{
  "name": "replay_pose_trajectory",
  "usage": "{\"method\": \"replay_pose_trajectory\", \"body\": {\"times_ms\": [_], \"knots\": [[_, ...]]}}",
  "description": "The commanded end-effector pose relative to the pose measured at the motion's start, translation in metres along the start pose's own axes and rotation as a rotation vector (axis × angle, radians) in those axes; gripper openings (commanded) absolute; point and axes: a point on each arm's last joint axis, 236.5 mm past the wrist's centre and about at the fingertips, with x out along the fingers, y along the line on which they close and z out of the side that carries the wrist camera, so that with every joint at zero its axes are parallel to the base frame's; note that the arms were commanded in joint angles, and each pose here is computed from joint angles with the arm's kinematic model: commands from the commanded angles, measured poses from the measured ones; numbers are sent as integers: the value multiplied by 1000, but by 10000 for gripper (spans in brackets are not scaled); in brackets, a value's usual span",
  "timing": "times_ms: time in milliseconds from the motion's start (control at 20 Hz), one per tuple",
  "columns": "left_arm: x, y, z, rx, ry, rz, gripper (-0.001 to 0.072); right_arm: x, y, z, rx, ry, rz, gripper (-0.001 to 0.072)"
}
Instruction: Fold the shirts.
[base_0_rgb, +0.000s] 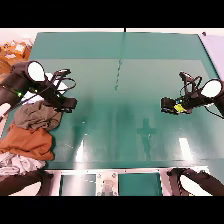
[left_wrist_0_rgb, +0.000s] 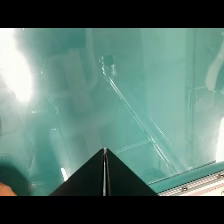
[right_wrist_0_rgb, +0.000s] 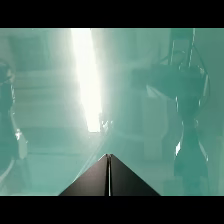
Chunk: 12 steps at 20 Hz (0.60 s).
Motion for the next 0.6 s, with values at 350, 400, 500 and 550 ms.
{"method": "replay_pose_trajectory", "body": {"times_ms": [350,400,500,550], "knots": [[0,0,0,0,1,0,24,1,0,-1,0,3,-1,16],[1,0,0,0,1,0,24,1,0,-1,0,3,-1,16],[0,0,0,0,1,0,24,1,0,0,1,-4,2,16],[1,0,0,0,1,0,24,1,1,3,1,-16,4,16]]}}
